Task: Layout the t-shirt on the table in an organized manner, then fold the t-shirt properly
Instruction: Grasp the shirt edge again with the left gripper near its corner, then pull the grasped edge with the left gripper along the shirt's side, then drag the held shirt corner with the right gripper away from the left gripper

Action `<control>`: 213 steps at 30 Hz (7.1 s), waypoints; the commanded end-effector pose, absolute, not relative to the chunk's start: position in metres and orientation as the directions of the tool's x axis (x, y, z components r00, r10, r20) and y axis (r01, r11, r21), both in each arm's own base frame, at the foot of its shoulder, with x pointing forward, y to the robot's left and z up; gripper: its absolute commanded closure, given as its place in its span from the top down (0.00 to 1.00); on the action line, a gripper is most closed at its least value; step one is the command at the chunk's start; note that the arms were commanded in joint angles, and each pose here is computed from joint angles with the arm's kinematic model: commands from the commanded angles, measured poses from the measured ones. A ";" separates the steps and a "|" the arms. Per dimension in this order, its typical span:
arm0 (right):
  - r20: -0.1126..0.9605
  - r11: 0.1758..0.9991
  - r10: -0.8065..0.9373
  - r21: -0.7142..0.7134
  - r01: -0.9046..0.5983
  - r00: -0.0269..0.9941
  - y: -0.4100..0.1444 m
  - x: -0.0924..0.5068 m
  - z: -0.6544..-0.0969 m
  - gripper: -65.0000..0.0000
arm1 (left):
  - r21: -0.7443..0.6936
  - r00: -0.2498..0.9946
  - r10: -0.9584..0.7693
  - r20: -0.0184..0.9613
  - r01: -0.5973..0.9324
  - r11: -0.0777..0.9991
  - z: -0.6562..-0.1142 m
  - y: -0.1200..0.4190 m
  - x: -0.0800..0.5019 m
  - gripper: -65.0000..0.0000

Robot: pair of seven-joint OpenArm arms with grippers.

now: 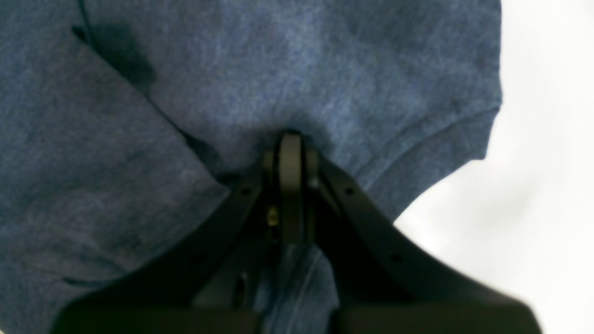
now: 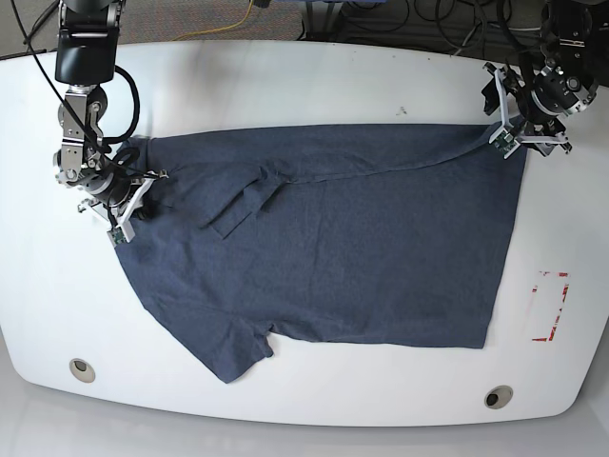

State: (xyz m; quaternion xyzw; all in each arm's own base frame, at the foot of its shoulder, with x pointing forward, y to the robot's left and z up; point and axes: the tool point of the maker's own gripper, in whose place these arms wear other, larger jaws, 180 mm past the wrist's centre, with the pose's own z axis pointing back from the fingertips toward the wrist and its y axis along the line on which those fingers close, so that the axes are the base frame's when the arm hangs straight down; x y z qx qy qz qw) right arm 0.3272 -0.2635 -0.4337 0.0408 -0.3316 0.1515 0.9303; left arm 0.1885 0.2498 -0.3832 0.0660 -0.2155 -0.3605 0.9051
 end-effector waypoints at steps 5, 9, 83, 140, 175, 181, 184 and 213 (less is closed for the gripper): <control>0.550 0.944 0.300 -0.054 -0.325 0.779 -0.272 0.313 -0.445 0.00 | 0.321 0.637 -0.702 0.320 0.624 0.712 -0.378 0.259 0.192 0.62; 0.550 0.944 0.300 -0.054 -0.325 0.779 -0.272 0.313 -0.445 0.00 | 0.329 0.637 -0.706 0.309 0.625 0.708 -0.378 0.260 0.192 0.62; 0.555 0.943 0.300 -0.051 -0.328 0.776 -0.271 0.313 -0.444 0.00 | 0.564 0.481 -0.803 0.353 0.575 0.593 -0.321 0.246 0.319 0.00; 0.740 0.928 0.330 -0.143 -0.343 0.586 -0.231 0.359 -0.345 0.51 | 0.425 0.569 -0.754 0.328 0.624 0.656 -0.382 0.252 0.350 0.00; 0.694 0.883 0.344 -0.010 -0.469 0.633 -0.169 0.348 -0.391 0.50 | 0.424 0.568 -0.754 0.330 0.625 0.656 -0.383 0.252 0.350 0.00; 0.690 0.883 0.343 -0.007 -0.469 0.637 -0.169 0.346 -0.394 0.50 | 0.424 0.568 -0.754 0.330 0.625 0.656 -0.383 0.252 0.350 0.00; 0.689 0.883 0.343 -0.006 -0.468 0.638 -0.169 0.346 -0.394 0.45 | 0.416 0.572 -0.754 0.323 0.630 0.656 -0.387 0.252 0.345 0.00; 0.704 0.896 0.347 -0.054 -0.440 0.619 -0.190 0.351 -0.379 0.00 | 0.416 0.570 -0.754 0.326 0.630 0.656 -0.387 0.251 0.346 0.00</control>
